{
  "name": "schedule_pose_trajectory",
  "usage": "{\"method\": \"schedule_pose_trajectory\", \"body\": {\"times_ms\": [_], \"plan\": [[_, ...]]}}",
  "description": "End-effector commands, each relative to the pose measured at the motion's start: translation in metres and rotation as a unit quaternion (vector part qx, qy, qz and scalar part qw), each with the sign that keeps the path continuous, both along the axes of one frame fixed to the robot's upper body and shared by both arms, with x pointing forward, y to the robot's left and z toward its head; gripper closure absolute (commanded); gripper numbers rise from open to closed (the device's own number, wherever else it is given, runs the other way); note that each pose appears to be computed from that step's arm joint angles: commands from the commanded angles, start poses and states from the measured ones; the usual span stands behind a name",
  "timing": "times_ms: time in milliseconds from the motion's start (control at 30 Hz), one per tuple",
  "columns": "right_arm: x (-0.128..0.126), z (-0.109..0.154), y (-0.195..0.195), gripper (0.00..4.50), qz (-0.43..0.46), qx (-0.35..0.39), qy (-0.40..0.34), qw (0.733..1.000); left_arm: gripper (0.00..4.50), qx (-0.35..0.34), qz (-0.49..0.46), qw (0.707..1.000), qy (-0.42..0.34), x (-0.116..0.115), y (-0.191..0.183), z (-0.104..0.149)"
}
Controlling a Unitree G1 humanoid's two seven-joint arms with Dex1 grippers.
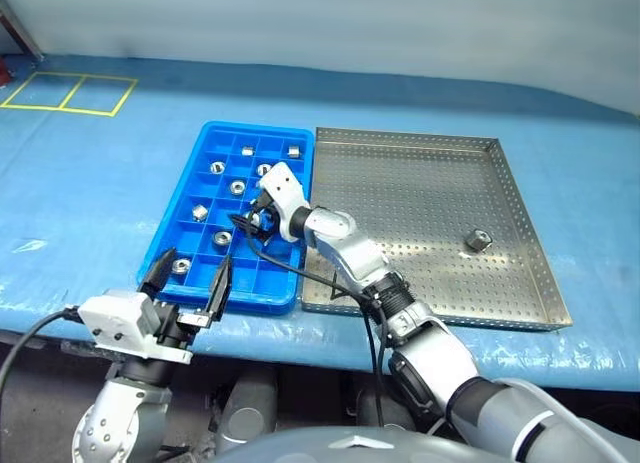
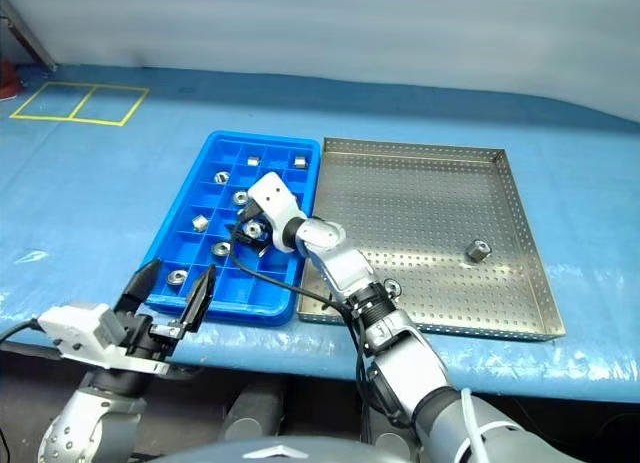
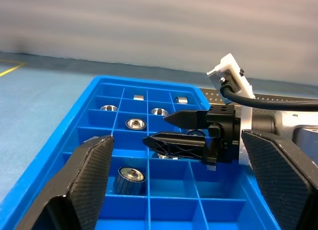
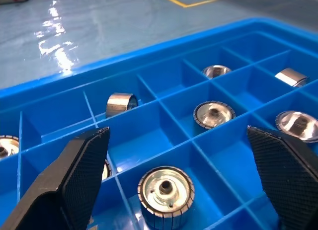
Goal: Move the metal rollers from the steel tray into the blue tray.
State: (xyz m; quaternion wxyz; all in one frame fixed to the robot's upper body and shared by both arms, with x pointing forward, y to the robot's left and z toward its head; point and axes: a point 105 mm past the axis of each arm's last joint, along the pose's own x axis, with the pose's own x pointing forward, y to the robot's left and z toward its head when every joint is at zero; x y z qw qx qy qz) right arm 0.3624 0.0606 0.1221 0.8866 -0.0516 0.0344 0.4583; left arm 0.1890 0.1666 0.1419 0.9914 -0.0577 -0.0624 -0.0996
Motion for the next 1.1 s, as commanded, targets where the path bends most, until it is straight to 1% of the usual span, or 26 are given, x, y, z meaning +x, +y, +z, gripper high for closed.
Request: {"method": "schedule_pose_trajectory", "body": {"times_ms": [33, 100, 167, 333, 567, 867, 1100], "plan": [[0.002, 0.035, -0.023, 0.05, -0.032, 0.041, -0.03, 0.998, 0.0, 0.0, -0.019, 1.0, -0.013, 0.007, 0.0, 0.007], [0.003, 0.04, -0.041, 0.05, -0.056, 0.04, -0.032, 0.997, 0.0, 0.0, -0.037, 0.999, -0.016, 0.013, -0.003, 0.008], [0.001, 0.04, -0.058, 0.05, -0.077, 0.025, -0.029, 0.996, 0.0, -0.001, -0.056, 0.998, -0.016, 0.018, -0.007, 0.009], [-0.01, 0.029, -0.093, 0.05, -0.116, -0.028, -0.012, 0.993, 0.0, 0.003, -0.106, 0.994, -0.005, 0.025, -0.02, 0.005], [-0.035, 0.014, -0.134, 0.05, -0.17, -0.073, 0.055, 0.981, 0.0, 0.008, -0.165, 0.986, 0.009, 0.033, -0.034, 0.0], [-0.069, -0.014, -0.155, 0.05, -0.175, -0.133, 0.139, 0.966, 0.0, 0.005, -0.187, 0.982, 0.017, 0.036, -0.039, -0.003], [-0.095, -0.034, -0.148, 0.05, -0.131, -0.154, 0.202, 0.958, 0.0, 0.002, -0.192, 0.981, 0.021, 0.034, -0.04, -0.005]]}}
